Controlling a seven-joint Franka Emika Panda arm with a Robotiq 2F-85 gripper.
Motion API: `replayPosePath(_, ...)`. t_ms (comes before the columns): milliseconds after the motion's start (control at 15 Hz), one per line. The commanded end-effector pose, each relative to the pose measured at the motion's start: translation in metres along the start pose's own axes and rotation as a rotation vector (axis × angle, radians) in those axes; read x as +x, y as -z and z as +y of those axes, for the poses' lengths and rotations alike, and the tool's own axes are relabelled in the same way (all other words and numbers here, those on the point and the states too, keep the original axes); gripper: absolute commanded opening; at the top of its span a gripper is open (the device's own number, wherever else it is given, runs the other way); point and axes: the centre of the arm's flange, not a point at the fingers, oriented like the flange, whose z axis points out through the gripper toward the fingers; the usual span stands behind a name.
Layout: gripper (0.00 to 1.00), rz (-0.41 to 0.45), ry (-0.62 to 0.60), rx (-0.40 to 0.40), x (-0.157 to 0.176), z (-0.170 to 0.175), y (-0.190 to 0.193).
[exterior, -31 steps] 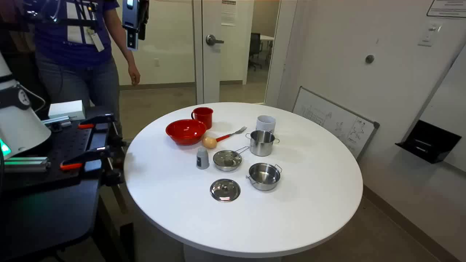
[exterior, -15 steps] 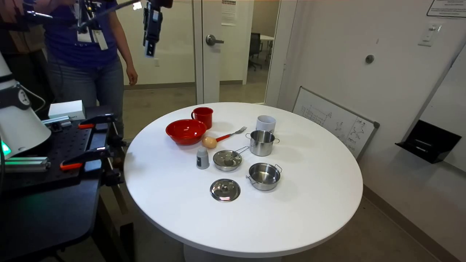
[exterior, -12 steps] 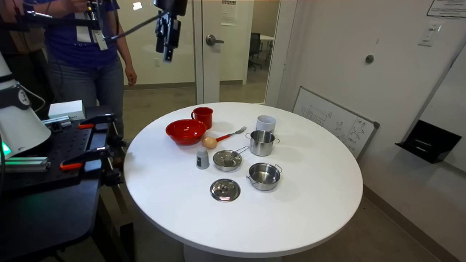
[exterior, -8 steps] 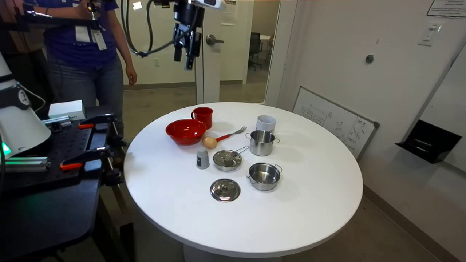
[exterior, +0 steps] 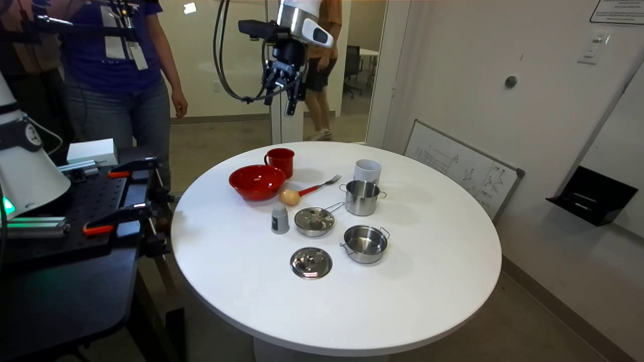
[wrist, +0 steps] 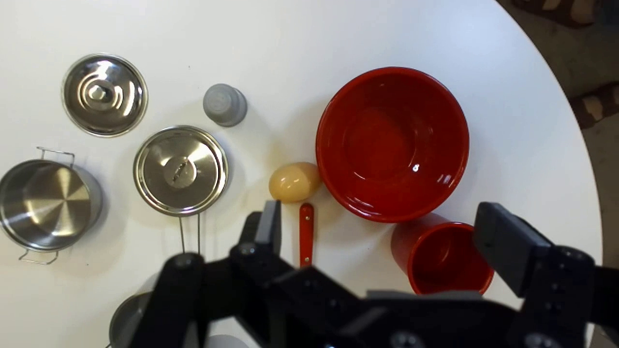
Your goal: Put the orange cup in the orange bowl
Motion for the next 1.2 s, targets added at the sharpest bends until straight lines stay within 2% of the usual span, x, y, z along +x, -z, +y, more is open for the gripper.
replayPosePath(0, 1.00, -0.003, 0.009, 0.000, 0.004, 0.000, -0.001)
replayPosePath(200, 1.00, -0.007, 0.015, 0.000, 0.007, 0.002, 0.000)
replayPosePath(333, 1.00, 0.025, -0.016, -0.006, 0.012, 0.005, -0.010)
replayPosePath(800, 1.00, 0.154, 0.029, -0.033, 0.081, -0.009, -0.054)
replayPosePath(1133, 1.00, 0.217, 0.042, 0.020, 0.118, -0.029, -0.080)
